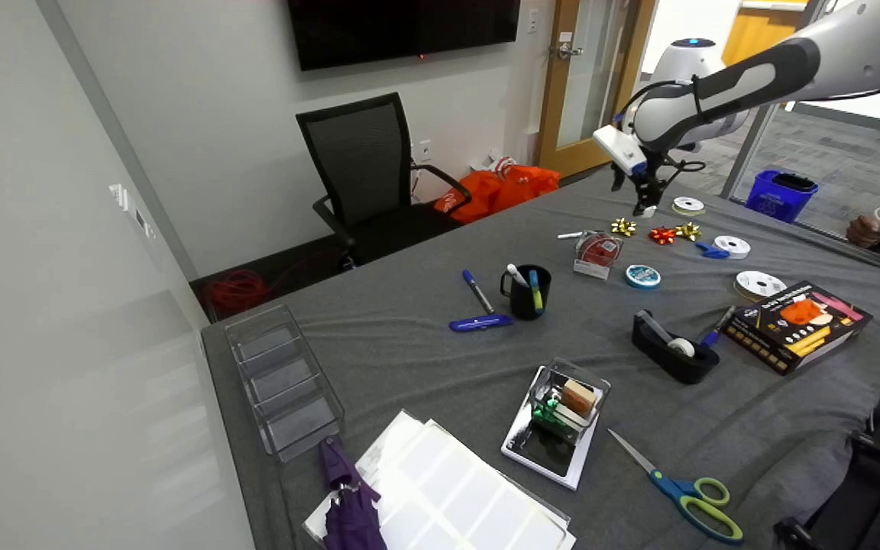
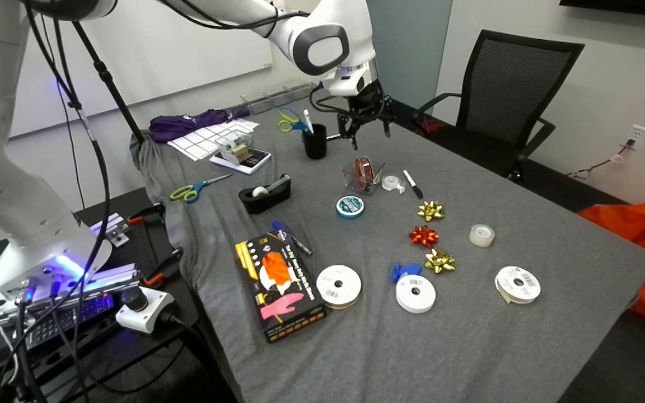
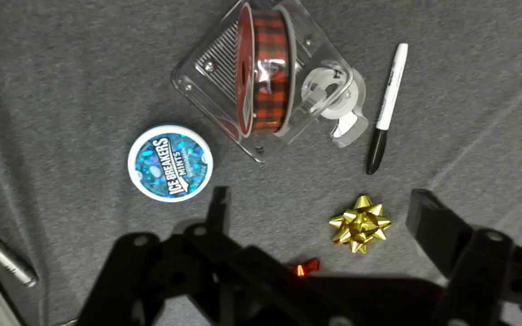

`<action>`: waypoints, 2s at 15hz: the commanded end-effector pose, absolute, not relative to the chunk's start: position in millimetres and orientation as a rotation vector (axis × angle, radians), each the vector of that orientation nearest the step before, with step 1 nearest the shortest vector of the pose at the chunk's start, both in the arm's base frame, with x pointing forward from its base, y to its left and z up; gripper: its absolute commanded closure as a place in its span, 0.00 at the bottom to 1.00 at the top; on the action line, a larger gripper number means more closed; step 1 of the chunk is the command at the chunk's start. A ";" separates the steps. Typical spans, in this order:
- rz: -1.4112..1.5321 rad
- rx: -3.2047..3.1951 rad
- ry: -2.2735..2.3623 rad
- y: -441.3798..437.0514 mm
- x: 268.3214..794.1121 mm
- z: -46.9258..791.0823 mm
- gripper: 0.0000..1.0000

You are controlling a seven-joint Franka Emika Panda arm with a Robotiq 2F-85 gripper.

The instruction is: Take the red tape out of the clear box and put it on the black box

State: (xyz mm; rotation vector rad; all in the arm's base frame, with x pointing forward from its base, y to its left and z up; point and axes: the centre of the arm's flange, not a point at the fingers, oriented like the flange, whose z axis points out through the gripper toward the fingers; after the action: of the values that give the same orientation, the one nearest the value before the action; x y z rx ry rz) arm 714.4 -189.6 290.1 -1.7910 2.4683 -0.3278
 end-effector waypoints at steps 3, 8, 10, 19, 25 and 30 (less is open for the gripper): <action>-0.263 -1.887 2.352 -186.7 719.9 268.4 0.00; -0.130 -1.921 2.397 -174.3 720.1 262.0 0.00; -0.166 -1.916 2.402 -172.6 713.3 260.6 0.00; -0.168 -1.872 2.466 -170.9 726.1 238.3 0.00; -0.132 -1.786 2.499 -167.7 744.8 208.0 0.00; -0.151 -1.785 2.527 -166.6 755.1 193.5 0.00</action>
State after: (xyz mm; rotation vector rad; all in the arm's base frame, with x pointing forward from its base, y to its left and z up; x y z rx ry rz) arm 738.4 -165.0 201.7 -1.7998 2.5146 -0.1418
